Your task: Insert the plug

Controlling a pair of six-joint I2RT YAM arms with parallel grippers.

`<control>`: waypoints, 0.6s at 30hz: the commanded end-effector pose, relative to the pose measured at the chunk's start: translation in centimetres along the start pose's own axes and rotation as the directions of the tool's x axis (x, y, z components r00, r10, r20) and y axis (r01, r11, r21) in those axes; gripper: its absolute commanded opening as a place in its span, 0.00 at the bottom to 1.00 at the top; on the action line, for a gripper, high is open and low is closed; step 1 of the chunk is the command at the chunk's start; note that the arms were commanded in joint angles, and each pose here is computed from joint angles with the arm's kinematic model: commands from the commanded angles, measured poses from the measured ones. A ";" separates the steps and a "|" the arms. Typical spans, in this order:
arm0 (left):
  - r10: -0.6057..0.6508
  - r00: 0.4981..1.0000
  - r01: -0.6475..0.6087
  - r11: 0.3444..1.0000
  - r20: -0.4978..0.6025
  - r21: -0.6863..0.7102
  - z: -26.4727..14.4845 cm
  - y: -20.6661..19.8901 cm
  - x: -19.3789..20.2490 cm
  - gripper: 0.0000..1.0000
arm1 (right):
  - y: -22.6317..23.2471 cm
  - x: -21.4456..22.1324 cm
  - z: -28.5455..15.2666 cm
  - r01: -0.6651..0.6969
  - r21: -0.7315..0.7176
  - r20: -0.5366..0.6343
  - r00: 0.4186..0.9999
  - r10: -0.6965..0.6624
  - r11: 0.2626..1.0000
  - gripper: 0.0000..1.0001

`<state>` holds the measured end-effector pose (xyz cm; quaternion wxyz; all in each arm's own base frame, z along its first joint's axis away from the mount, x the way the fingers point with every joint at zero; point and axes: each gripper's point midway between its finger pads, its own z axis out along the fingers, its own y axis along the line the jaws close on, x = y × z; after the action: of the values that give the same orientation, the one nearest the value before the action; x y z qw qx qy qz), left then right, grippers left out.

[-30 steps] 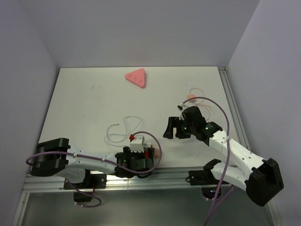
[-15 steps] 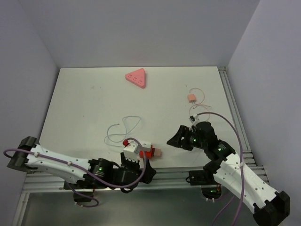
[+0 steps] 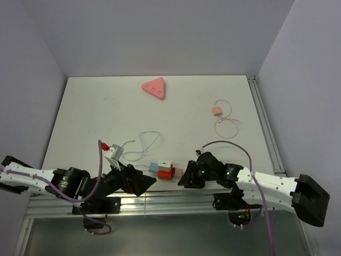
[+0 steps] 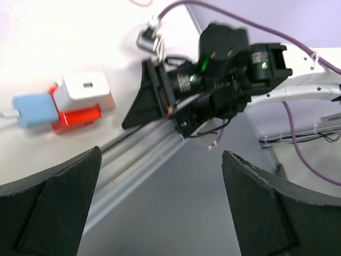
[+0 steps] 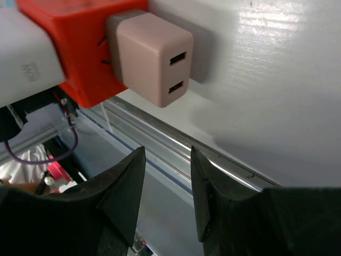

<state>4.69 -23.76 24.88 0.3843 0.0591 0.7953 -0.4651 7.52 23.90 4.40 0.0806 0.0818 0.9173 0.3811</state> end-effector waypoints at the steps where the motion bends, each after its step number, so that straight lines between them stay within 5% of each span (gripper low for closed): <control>1: 0.180 0.983 -0.178 0.982 0.033 -0.056 -0.1 -0.5 -2.1 1.00 | 3.4 -1.8 0.9 -0.024 -0.060 0.102 0.994 0.030 0.998 0.46; 3: 0.224 0.974 -0.222 0.973 0.031 -0.061 0.2 -1.2 -2.3 0.99 | 3.6 -2.2 1.4 -0.023 -0.046 0.118 0.993 0.028 0.999 0.37; 18: 0.295 0.956 -0.292 0.951 0.008 -0.095 4.3 0.1 -5.8 1.00 | 3.4 -6.0 4.9 -0.059 0.088 0.252 0.967 0.035 0.994 0.33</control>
<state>11.35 -24.50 25.53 0.4575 0.1247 0.8110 -0.3427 11.94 27.31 2.17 0.1271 0.1418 0.9285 0.3187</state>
